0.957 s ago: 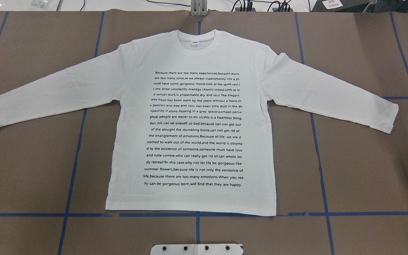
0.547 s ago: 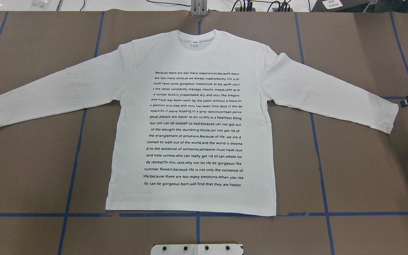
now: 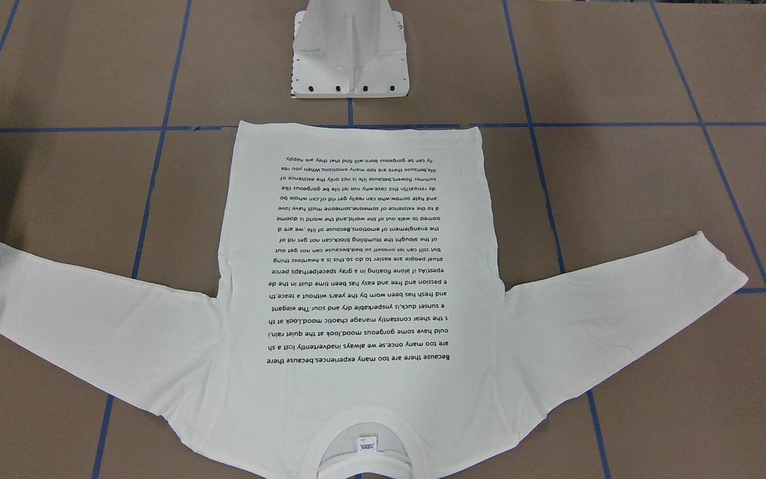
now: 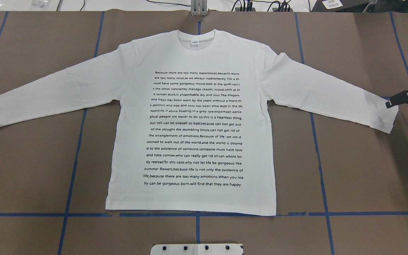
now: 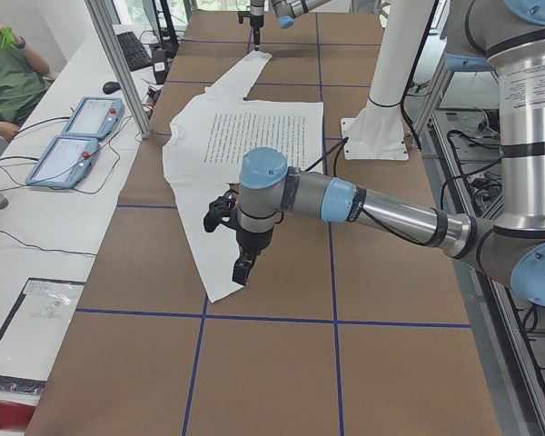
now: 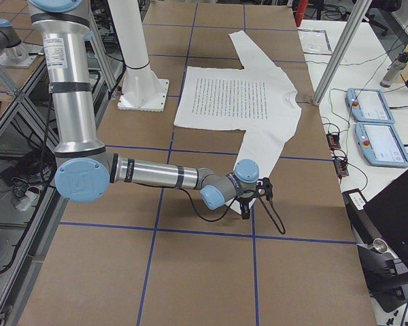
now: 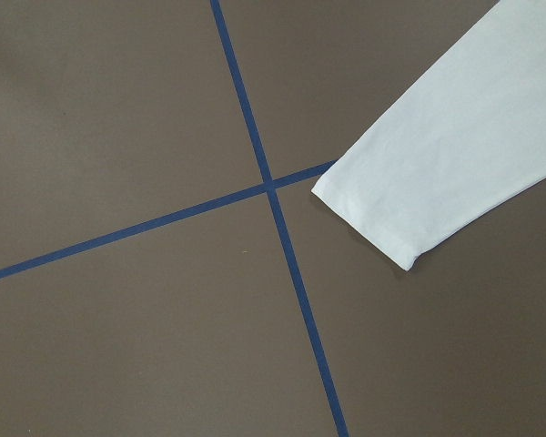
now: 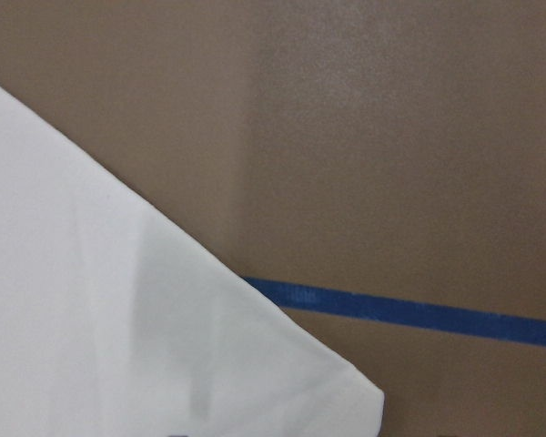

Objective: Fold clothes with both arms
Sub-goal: 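Move the right gripper toward the sleeve cuff nearest it and grasp it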

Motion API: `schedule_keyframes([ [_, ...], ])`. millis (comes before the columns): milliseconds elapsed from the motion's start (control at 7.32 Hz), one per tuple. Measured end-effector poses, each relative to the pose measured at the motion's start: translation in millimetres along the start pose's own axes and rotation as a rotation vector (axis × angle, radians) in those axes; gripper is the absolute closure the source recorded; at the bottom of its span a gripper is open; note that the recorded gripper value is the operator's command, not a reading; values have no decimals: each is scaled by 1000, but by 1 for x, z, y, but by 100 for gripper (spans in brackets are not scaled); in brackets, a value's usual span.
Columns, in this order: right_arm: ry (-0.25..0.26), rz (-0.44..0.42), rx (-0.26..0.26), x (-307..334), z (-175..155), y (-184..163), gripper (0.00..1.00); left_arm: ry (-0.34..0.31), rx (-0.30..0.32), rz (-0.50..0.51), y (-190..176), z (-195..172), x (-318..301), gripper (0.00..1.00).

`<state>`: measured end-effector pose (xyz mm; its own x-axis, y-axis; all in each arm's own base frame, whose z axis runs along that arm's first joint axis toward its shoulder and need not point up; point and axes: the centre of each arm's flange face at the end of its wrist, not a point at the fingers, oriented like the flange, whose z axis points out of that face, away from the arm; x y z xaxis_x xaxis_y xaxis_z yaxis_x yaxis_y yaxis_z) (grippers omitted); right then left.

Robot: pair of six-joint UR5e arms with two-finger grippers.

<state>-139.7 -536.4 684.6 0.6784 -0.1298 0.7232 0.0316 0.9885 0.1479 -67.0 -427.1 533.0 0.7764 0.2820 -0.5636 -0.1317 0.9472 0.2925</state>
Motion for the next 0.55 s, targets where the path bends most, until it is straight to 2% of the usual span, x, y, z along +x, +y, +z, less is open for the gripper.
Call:
schedule_keyframes([
  [137,6,2,-11,1,7,0,9,1,0,0,0,0,0,0],
  [273,9,2,-20,1,12,0,14,2,0,0,0,0,0,0],
  [410,11,1,-26,0,16,-1,27,3,0,0,0,0,0,0],
  [547,11,2,-28,-1,17,-2,56,4,0,0,0,0,1,0],
])
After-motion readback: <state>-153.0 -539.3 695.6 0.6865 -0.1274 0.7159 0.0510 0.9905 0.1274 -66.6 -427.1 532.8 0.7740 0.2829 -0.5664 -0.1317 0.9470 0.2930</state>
